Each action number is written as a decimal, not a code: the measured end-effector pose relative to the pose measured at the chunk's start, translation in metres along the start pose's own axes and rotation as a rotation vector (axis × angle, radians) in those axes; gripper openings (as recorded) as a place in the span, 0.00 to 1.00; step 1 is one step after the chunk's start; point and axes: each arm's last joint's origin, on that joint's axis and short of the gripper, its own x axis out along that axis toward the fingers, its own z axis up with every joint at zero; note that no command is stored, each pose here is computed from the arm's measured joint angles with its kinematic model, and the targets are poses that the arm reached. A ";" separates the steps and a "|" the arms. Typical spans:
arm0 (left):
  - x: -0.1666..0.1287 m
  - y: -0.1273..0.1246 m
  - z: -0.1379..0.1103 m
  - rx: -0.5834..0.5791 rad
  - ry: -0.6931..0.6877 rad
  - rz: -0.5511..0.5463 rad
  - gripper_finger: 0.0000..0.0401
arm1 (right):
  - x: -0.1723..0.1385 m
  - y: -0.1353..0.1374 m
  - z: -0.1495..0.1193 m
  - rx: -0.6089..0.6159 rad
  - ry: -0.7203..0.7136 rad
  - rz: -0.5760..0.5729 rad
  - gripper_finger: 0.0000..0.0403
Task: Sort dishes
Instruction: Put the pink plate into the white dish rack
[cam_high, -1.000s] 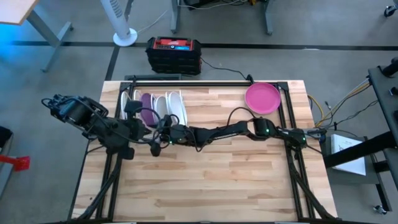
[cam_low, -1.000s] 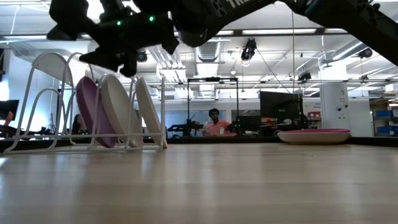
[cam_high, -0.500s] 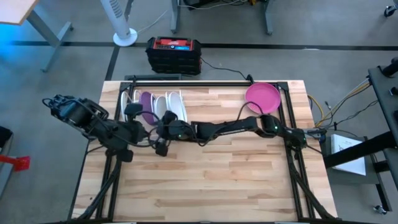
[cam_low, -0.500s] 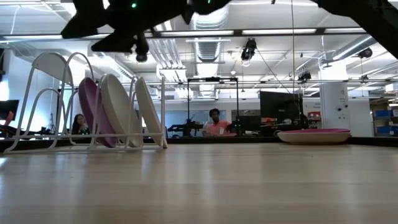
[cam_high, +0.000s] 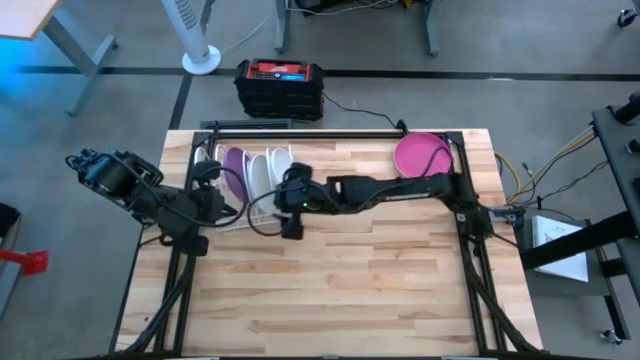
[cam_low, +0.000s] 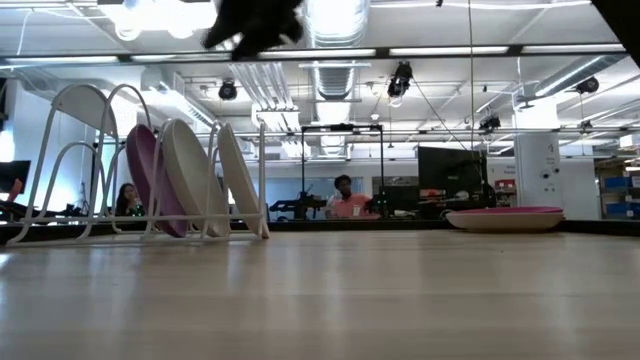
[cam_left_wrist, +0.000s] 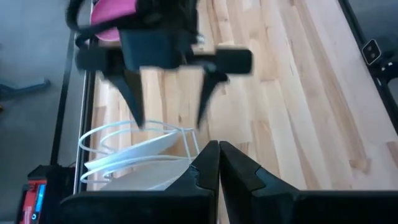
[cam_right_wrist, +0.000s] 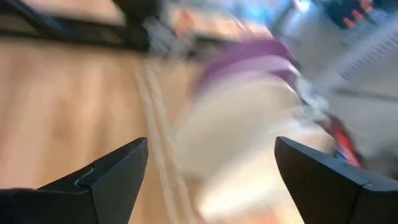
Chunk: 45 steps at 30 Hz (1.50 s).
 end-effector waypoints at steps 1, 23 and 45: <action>0.000 -0.001 -0.001 -0.006 0.004 -0.001 0.00 | -0.005 -0.004 -0.003 -0.012 0.047 -0.033 0.85; 0.039 -0.024 -0.036 -0.017 0.103 0.180 0.00 | -0.059 -0.034 -0.158 0.265 0.045 -0.274 0.79; 0.097 -0.048 -0.042 -0.152 0.005 0.448 0.00 | -0.070 -0.040 -0.226 0.221 0.375 -0.758 0.74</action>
